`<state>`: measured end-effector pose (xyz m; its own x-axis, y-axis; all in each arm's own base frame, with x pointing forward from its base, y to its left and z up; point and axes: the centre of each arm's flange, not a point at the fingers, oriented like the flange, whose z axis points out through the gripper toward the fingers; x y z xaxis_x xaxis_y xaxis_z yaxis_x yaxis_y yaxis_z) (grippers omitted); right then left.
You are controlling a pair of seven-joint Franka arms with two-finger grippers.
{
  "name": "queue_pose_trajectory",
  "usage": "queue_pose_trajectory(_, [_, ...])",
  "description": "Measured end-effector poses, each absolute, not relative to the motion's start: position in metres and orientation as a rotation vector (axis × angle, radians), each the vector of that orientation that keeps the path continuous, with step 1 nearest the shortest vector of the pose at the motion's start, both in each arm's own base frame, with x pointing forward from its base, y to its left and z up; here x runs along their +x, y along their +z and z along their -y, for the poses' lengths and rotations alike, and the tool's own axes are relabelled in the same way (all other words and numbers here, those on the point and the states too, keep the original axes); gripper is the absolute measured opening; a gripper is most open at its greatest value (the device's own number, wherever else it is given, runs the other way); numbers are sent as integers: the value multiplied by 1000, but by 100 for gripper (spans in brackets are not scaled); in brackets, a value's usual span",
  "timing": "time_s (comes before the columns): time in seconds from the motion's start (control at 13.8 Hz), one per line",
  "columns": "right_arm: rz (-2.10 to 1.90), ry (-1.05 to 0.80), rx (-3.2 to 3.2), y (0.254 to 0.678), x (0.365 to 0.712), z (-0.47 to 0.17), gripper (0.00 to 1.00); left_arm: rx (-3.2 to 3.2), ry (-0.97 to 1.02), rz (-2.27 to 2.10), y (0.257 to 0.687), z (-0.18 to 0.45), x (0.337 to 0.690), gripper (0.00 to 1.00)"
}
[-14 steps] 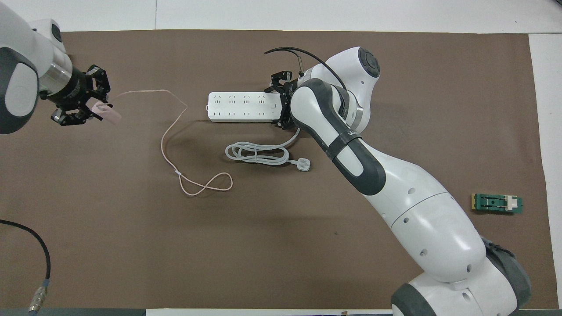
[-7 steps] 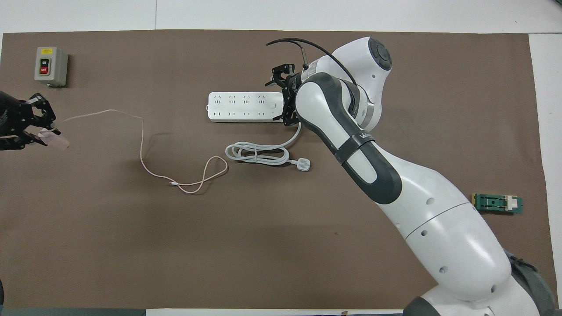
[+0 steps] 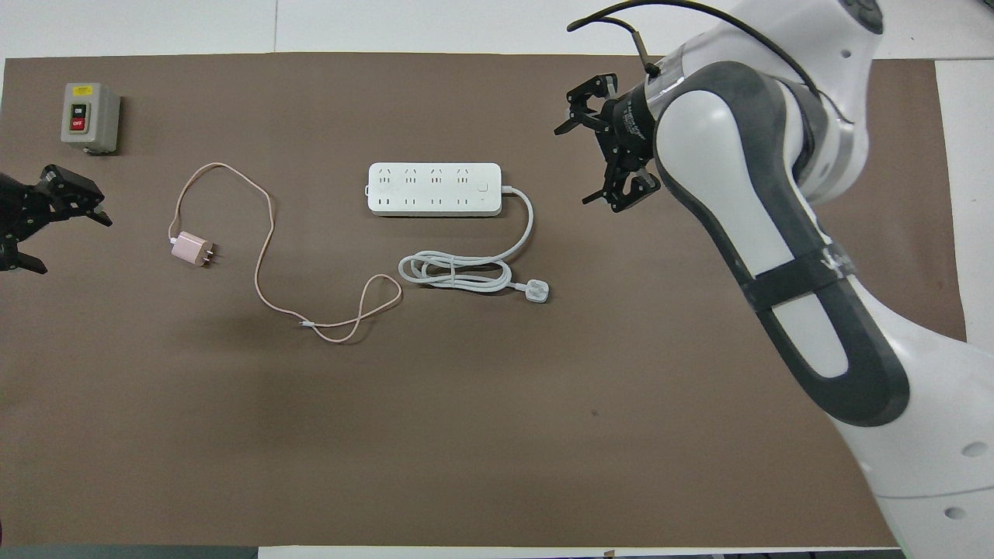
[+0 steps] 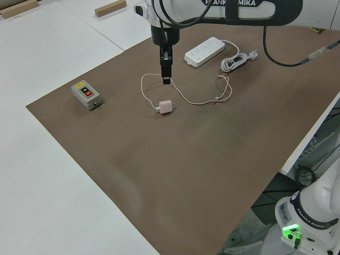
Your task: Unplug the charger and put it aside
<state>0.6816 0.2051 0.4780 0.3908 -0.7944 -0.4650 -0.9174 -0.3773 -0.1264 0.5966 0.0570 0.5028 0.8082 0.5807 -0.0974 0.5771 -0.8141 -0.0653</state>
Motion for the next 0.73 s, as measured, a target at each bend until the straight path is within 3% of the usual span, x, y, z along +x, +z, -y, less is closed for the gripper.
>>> queue_pose_trajectory(0.29, [-1274,330,-2482,541,660,-157,100,-3041,127,709,531,-56,593,100])
queue_pose_trajectory(0.73, [-839,162,-2798,596,630,-86,100,-3125,128,248,590,-58,568,100])
